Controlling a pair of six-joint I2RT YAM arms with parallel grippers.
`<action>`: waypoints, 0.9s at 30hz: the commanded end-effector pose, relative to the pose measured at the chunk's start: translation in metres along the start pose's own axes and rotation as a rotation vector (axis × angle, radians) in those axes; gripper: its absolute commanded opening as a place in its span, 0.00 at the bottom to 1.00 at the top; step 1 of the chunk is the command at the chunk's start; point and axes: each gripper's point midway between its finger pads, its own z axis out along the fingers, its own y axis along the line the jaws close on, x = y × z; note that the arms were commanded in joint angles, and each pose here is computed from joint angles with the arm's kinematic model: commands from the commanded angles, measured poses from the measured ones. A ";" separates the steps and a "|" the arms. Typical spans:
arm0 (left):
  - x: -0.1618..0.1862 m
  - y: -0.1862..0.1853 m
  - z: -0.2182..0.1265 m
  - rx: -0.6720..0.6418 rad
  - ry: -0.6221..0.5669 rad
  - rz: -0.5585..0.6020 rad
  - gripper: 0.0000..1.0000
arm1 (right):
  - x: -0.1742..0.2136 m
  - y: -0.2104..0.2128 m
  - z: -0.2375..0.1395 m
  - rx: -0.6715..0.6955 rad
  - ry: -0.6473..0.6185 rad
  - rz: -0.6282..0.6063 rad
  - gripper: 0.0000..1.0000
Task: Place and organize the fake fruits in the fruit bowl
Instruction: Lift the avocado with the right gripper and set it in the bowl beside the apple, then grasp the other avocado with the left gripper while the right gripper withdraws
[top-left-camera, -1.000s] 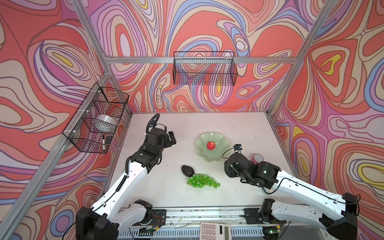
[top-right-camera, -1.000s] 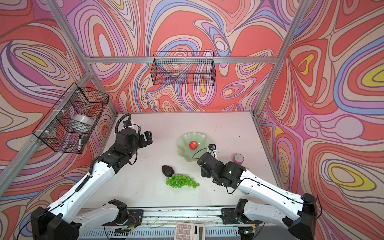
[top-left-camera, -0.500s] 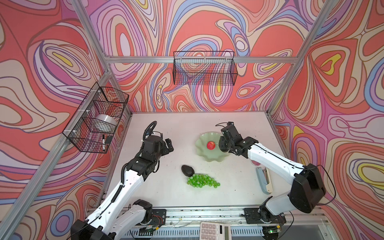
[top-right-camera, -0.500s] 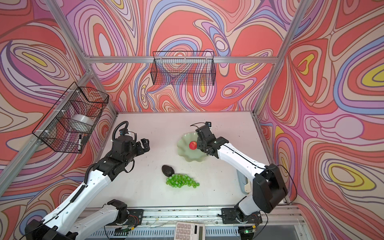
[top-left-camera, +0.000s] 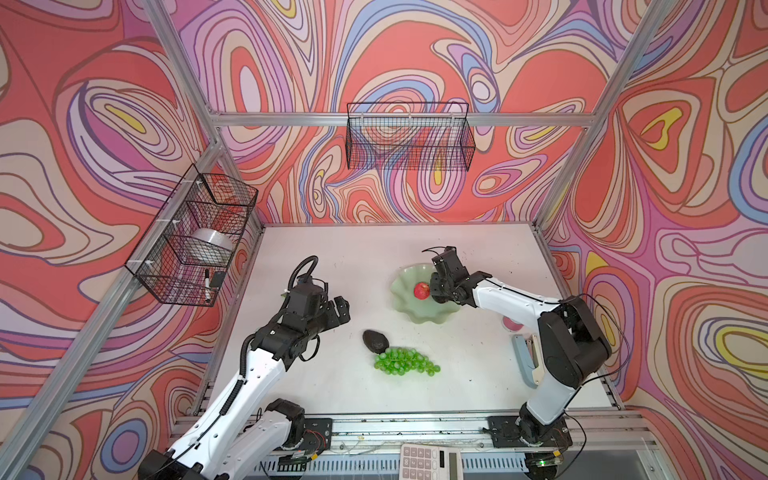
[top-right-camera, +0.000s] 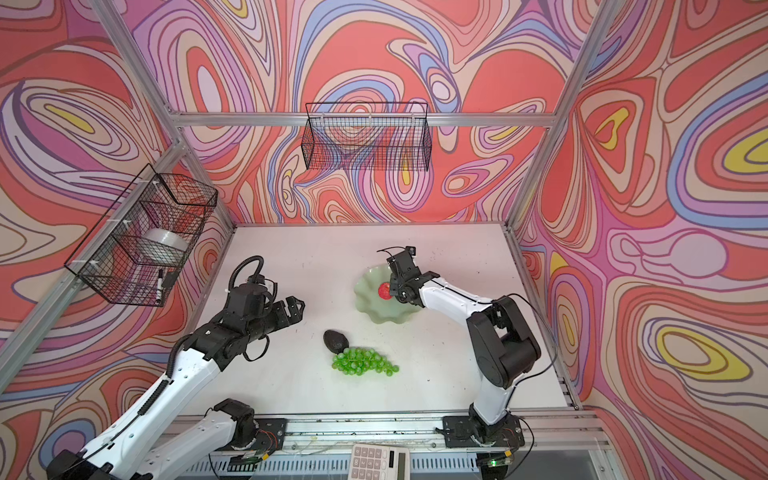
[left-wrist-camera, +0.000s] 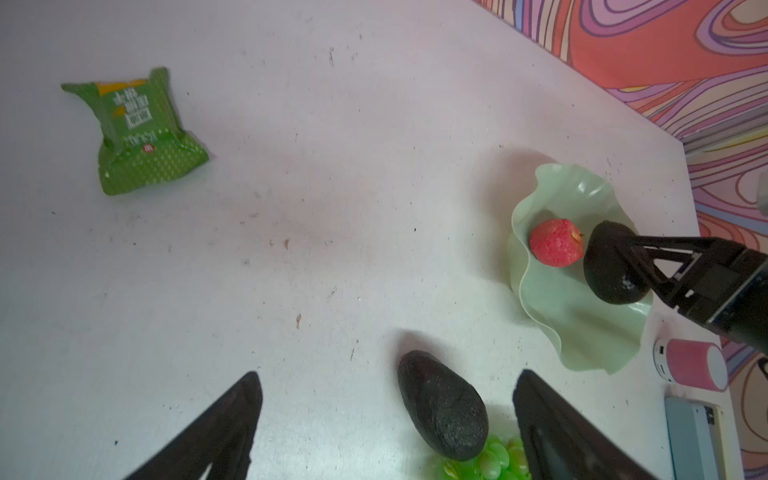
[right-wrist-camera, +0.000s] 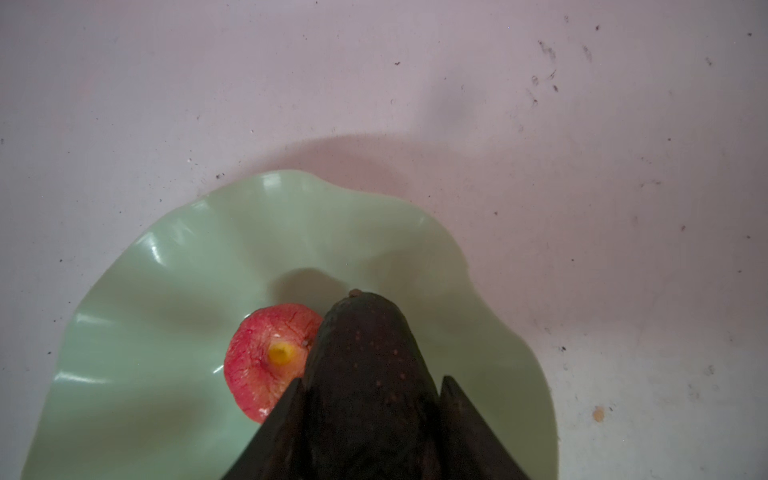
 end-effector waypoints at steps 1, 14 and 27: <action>0.040 0.011 0.009 -0.008 0.167 -0.074 0.92 | -0.013 0.007 0.002 -0.027 -0.042 0.033 0.45; 0.085 -0.005 0.023 0.007 0.263 -0.109 0.91 | 0.005 0.004 0.023 -0.015 -0.005 0.047 0.50; 0.110 -0.022 0.047 -0.025 0.334 -0.079 0.91 | -0.041 0.014 -0.031 -0.090 -0.137 0.046 0.74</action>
